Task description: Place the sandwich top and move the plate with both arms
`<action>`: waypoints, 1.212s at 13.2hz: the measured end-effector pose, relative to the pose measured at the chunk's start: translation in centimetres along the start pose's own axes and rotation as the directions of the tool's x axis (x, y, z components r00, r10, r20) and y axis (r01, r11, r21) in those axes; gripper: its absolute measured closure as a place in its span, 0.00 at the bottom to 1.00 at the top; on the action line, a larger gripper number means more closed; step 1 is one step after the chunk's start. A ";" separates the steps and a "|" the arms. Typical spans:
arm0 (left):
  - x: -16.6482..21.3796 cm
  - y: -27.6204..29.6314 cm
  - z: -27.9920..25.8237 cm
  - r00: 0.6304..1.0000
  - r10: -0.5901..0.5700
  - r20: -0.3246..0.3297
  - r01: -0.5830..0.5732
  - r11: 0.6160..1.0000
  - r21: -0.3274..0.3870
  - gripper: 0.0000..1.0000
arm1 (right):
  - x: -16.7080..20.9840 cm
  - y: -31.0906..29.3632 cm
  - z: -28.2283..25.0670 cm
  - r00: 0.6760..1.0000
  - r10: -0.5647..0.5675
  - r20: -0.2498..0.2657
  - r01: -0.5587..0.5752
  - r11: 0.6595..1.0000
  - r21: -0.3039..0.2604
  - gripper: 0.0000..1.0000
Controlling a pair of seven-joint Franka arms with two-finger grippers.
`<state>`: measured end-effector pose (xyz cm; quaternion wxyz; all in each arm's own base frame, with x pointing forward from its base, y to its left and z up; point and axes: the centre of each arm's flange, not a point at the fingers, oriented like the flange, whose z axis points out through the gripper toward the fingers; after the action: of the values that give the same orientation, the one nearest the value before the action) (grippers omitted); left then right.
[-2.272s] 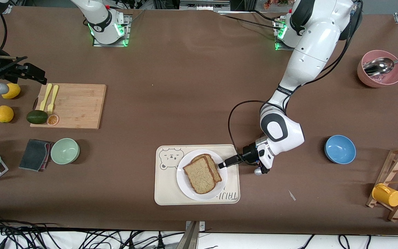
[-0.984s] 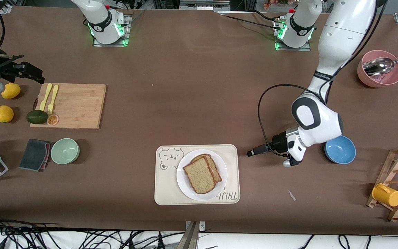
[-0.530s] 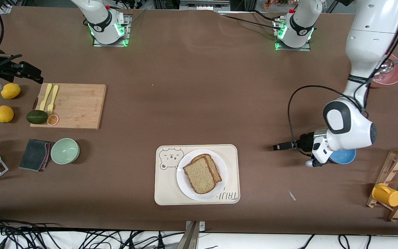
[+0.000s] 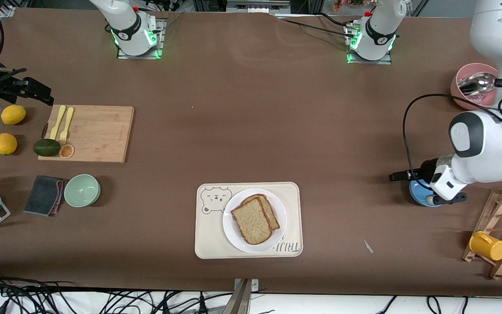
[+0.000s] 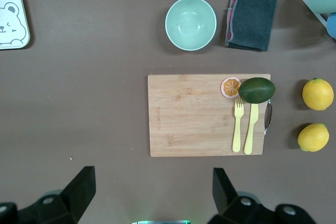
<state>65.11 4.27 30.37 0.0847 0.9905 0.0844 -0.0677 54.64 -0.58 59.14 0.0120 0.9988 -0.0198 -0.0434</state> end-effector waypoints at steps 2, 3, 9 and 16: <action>-0.9 0.2 -3.8 0.999 -0.032 -0.037 0.034 0.997 0.072 0.00 | 0.0 0.0 0.0 1.000 0.006 0.000 -0.006 1.000 0.000 0.00; -1.3 0.4 -5.8 0.997 -0.048 -0.067 0.055 0.993 0.104 0.00 | 0.0 0.0 0.0 1.000 0.009 0.001 -0.009 1.000 0.000 0.00; -5.8 2.4 -18.2 0.983 -0.042 -0.179 0.072 0.984 0.166 0.00 | -0.1 0.1 -0.4 1.000 0.014 -0.008 -0.014 1.000 0.000 0.00; -7.7 1.7 -26.7 0.958 -0.067 -0.278 0.112 0.982 0.149 0.00 | -0.1 0.7 -1.4 0.999 0.025 -0.026 -0.025 1.000 0.002 0.00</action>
<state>61.11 6.24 57.82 -0.0124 0.9891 0.1342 0.0585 54.68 -1.22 60.55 0.0118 0.9990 -0.0320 -0.0301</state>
